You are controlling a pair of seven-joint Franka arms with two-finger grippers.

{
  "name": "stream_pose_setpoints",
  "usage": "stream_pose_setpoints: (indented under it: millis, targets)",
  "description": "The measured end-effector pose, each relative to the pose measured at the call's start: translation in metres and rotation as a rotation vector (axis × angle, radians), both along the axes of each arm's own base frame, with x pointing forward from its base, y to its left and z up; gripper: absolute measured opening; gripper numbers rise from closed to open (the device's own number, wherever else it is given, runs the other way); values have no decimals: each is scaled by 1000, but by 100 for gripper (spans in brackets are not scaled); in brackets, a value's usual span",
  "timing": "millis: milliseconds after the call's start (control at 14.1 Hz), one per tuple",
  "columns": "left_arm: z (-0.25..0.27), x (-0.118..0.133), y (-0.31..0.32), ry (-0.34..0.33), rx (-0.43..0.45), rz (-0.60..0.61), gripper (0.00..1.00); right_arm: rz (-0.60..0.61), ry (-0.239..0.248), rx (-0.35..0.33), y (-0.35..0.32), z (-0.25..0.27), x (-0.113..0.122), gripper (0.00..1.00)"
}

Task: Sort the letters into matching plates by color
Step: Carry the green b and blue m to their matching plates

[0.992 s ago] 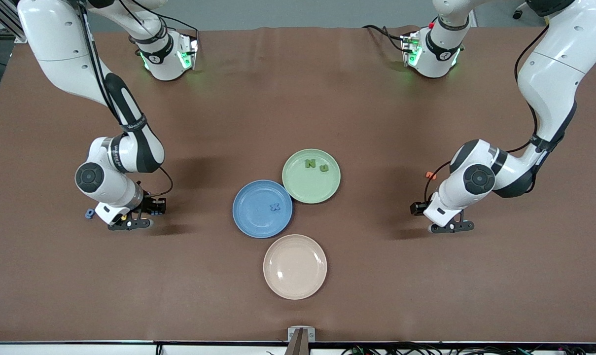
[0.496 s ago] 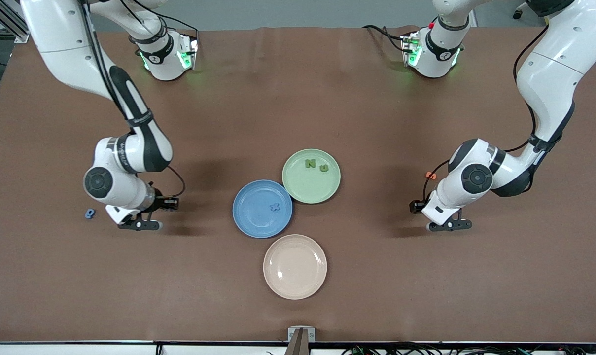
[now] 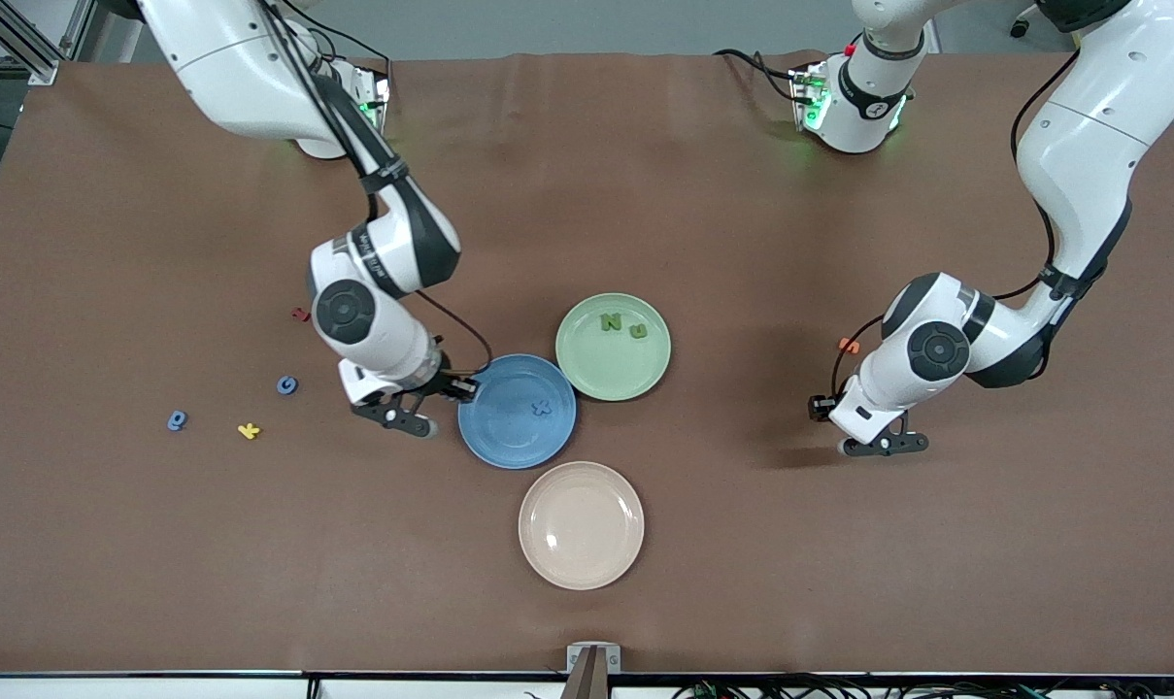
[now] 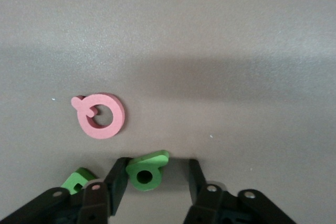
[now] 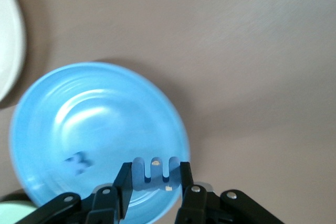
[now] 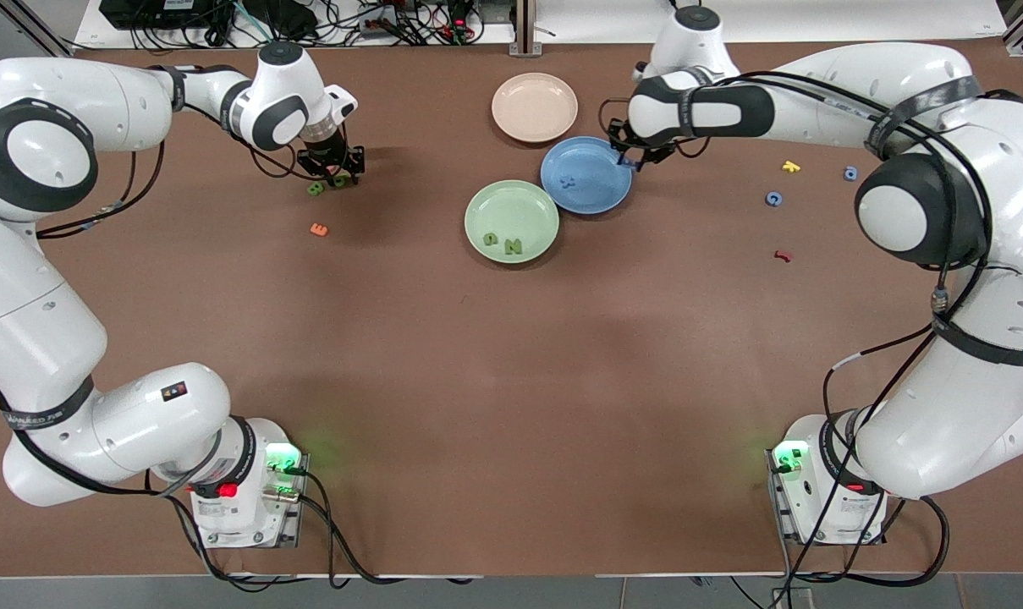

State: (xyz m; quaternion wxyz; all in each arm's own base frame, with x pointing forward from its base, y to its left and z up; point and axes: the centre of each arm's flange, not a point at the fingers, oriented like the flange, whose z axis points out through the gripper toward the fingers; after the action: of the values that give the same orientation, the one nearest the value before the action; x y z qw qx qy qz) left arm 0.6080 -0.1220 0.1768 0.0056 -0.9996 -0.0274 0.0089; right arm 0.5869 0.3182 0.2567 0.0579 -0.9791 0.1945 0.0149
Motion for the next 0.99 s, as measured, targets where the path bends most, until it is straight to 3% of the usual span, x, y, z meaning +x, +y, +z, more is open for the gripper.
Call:
stream_pose_setpoints:
  millis: [425, 992]
  targets:
    - [2, 4, 1, -9, -2, 5, 36, -46, 24, 1, 79, -30, -24, 41]
    - [13, 3, -20, -17, -20, 13, 36, -38, 39, -10, 84, -48, -26, 41]
